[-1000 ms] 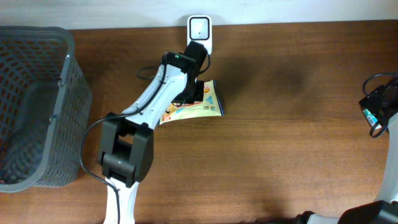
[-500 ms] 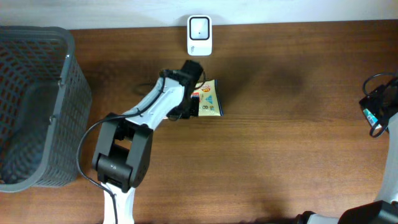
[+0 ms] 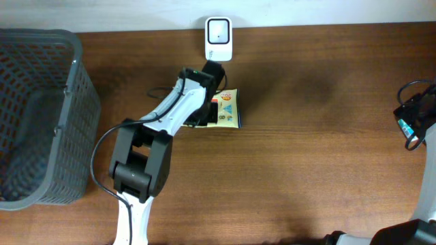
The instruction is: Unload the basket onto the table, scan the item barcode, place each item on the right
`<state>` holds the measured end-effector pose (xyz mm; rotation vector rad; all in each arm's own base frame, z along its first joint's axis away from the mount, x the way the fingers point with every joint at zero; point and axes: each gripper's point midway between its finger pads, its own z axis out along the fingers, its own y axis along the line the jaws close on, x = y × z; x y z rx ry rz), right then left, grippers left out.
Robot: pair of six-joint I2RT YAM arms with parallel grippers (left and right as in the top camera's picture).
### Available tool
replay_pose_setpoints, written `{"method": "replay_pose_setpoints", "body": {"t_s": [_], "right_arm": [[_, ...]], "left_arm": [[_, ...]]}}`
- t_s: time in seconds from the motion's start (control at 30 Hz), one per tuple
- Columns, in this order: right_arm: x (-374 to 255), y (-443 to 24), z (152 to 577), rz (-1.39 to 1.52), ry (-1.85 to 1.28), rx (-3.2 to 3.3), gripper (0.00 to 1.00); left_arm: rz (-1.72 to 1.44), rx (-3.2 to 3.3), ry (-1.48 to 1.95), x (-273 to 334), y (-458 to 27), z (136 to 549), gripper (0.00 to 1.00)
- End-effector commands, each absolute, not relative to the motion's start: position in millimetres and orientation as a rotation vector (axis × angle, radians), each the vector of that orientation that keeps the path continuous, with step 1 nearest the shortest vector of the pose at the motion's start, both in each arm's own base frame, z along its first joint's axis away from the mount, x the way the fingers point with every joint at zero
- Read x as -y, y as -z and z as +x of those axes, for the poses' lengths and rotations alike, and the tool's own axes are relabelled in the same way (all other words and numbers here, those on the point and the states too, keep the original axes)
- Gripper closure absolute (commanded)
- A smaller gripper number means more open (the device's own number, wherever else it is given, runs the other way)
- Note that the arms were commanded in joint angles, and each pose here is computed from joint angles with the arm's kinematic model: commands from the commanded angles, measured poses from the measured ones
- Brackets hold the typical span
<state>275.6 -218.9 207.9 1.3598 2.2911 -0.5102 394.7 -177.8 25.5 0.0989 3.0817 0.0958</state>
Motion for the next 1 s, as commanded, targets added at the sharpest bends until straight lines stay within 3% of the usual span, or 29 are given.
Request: {"method": "replay_pose_setpoints", "body": {"t_s": [0.0, 0.1, 0.3, 0.37, 0.43, 0.53, 0.6, 0.67, 0.7, 0.8, 0.97], "right_arm": [[219.6, -209.9, 274.1, 1.367, 0.528, -2.279, 0.02], [219.6, -209.9, 274.0, 1.367, 0.528, -2.279, 0.02], [219.6, -209.9, 274.0, 1.367, 0.528, -2.279, 0.02], [219.6, -209.9, 274.0, 1.367, 0.528, -2.279, 0.02], [219.6, -209.9, 274.0, 1.367, 0.528, -2.279, 0.02], [219.6, -209.9, 274.0, 1.367, 0.528, -2.279, 0.02], [219.6, -209.9, 274.1, 1.367, 0.528, -2.279, 0.02], [219.6, -209.9, 274.1, 1.367, 0.528, -2.279, 0.02], [219.6, -209.9, 274.1, 1.367, 0.528, -2.279, 0.02], [219.6, -209.9, 274.1, 1.367, 0.528, -2.279, 0.01], [219.6, -209.9, 274.1, 1.367, 0.528, -2.279, 0.02]], "left_arm": [[0.056, -2.907, 0.011, 191.3, -101.0, 430.0, 1.00], [0.037, -2.820, 0.010, 193.3, -106.6, 451.6, 1.00], [0.036, -2.935, 0.031, 217.5, -15.6, 449.0, 1.00], [0.047, -2.939, 0.031, 218.8, -11.2, 449.1, 1.00], [0.081, -2.915, 0.040, 216.1, -42.5, 457.0, 1.00], [0.045, -2.850, 0.071, 201.9, -135.1, 463.3, 1.00], [-0.001, -2.781, 0.008, 164.5, -190.1, 468.0, 0.89], [-0.087, -2.829, -0.075, 125.9, -190.8, 461.7, 0.82], [-0.165, -2.878, -0.114, 95.9, -187.4, 455.9, 0.42], [-0.324, -2.933, -0.117, 46.7, -176.6, 452.6, 0.10], [0.068, -2.992, 0.514, 95.7, -110.9, 457.1, 0.09]]}}
